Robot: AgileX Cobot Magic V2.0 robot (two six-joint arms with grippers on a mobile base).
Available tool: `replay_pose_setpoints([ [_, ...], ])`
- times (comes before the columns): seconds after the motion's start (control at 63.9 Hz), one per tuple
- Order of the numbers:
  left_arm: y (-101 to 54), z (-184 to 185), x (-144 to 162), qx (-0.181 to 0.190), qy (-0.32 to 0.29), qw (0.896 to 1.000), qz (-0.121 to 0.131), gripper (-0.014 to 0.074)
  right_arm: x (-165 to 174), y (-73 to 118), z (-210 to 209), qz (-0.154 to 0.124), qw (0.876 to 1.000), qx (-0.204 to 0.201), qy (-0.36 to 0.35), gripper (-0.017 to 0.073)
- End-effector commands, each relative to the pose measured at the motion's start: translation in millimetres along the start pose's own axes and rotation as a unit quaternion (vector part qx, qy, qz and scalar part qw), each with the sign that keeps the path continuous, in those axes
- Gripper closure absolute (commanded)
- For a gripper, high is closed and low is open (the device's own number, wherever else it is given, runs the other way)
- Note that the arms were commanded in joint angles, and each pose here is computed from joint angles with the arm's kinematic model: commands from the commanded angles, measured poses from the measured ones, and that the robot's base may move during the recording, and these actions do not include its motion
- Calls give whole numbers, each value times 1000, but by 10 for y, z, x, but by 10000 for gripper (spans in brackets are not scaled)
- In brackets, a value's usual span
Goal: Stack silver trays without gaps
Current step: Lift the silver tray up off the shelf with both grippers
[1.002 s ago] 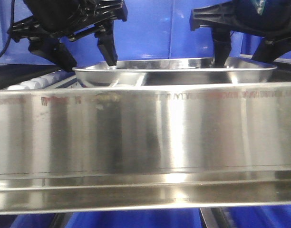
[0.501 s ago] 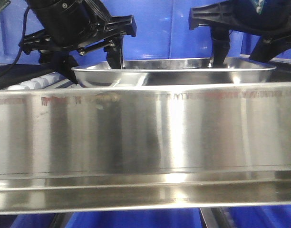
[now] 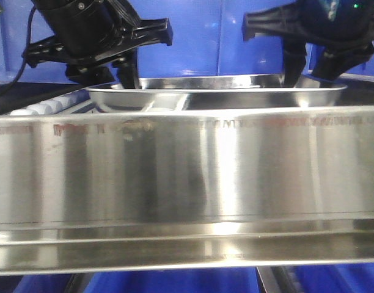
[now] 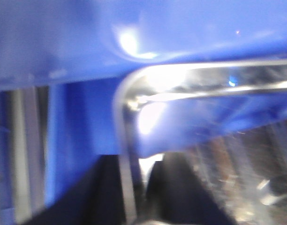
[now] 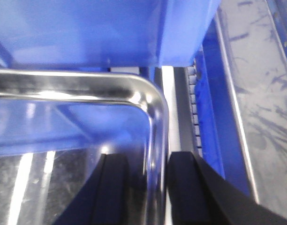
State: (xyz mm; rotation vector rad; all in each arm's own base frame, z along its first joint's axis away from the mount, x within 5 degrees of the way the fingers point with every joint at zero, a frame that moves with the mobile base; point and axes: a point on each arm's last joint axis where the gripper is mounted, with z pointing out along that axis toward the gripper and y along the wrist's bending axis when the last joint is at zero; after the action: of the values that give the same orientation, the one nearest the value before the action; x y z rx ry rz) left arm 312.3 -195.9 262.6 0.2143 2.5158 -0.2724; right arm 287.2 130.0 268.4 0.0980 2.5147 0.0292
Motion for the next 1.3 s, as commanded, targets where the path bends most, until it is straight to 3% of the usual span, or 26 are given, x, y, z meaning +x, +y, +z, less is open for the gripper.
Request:
replay_pose_setpoints([
  [0.0,-12,7,17,0,9,1000,-5,623,13,16,88,-5,1000,9,11,431],
  [0.188,-11,7,19,0,10,1000,-5,610,31,24,143,-7,1000,14,19,446],
  [0.391,-8,6,25,-2,13,1000,-5,610,28,28,143,-7,1000,12,17,637],
  [0.908,-73,-79,55,-2,16,1000,11,610,-13,-30,-109,2,1000,5,-4,636],
  [1.159,-54,-314,-11,1,-16,1000,18,610,-64,-96,-371,12,999,-11,-37,636],
  [1.284,-45,-463,-37,6,-32,999,18,610,-75,-100,-477,3,998,-15,-55,632],
])
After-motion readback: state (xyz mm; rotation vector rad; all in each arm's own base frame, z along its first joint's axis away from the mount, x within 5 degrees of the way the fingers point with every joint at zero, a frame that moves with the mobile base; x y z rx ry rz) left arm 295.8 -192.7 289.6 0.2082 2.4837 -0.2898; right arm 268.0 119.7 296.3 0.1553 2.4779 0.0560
